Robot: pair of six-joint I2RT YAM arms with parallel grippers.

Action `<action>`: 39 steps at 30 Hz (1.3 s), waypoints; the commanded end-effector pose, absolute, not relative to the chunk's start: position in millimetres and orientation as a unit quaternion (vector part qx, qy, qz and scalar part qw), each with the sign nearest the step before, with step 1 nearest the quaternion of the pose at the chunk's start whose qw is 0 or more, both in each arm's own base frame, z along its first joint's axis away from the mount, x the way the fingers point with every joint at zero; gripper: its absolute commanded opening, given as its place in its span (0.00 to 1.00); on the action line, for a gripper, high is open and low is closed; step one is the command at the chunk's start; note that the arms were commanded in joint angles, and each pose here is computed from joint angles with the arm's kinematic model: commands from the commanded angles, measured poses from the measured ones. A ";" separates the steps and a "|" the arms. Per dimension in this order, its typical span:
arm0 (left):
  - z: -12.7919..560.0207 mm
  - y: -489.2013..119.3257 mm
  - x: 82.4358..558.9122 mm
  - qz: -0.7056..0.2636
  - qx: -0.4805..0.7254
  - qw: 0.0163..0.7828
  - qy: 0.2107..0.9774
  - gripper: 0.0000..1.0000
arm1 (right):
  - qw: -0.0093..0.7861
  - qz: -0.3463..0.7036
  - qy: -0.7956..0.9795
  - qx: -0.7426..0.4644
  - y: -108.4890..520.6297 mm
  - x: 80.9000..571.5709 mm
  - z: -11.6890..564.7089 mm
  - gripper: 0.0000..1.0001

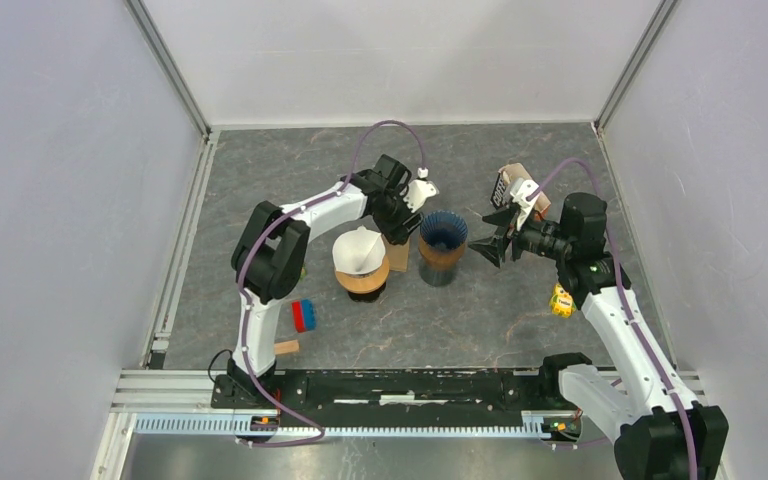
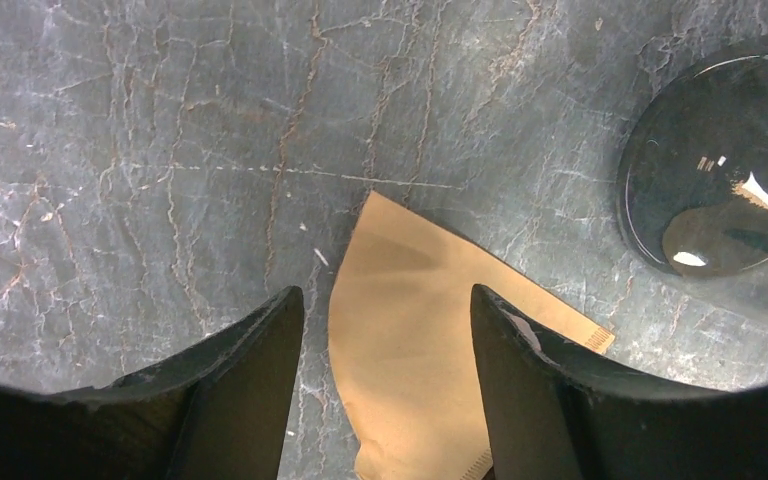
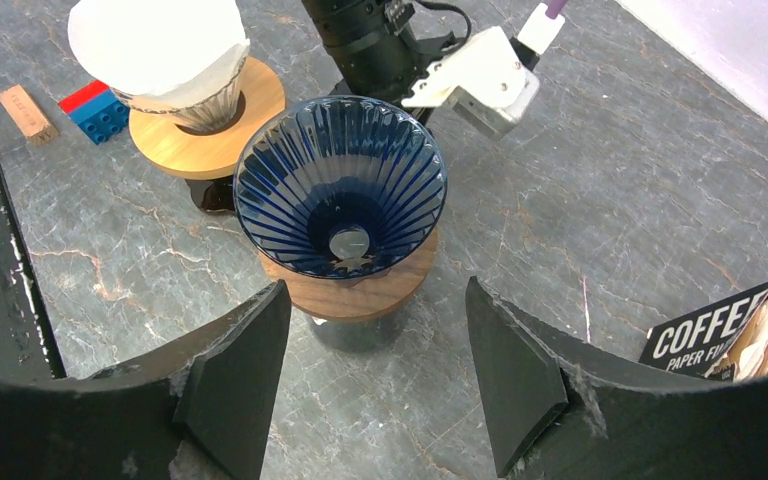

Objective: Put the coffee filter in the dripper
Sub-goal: Pick up the coffee filter from the center of the board.

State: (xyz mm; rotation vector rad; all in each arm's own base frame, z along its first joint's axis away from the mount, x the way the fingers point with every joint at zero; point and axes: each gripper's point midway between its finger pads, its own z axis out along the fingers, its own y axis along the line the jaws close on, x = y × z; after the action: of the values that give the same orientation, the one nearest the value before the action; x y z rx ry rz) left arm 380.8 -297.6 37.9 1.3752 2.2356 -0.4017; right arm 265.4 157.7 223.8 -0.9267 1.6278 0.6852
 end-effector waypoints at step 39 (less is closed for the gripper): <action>36.6 -302.2 392.4 -0.113 0.526 0.280 0.795 0.02 | 0.560 0.293 0.667 -0.394 159.0 263.6 231.5 0.72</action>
State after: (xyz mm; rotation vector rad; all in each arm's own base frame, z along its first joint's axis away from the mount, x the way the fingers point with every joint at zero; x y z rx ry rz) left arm 381.3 -300.3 21.7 1.3858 2.1996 -0.3513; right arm 263.2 157.6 221.7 -0.9222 1.6241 0.6986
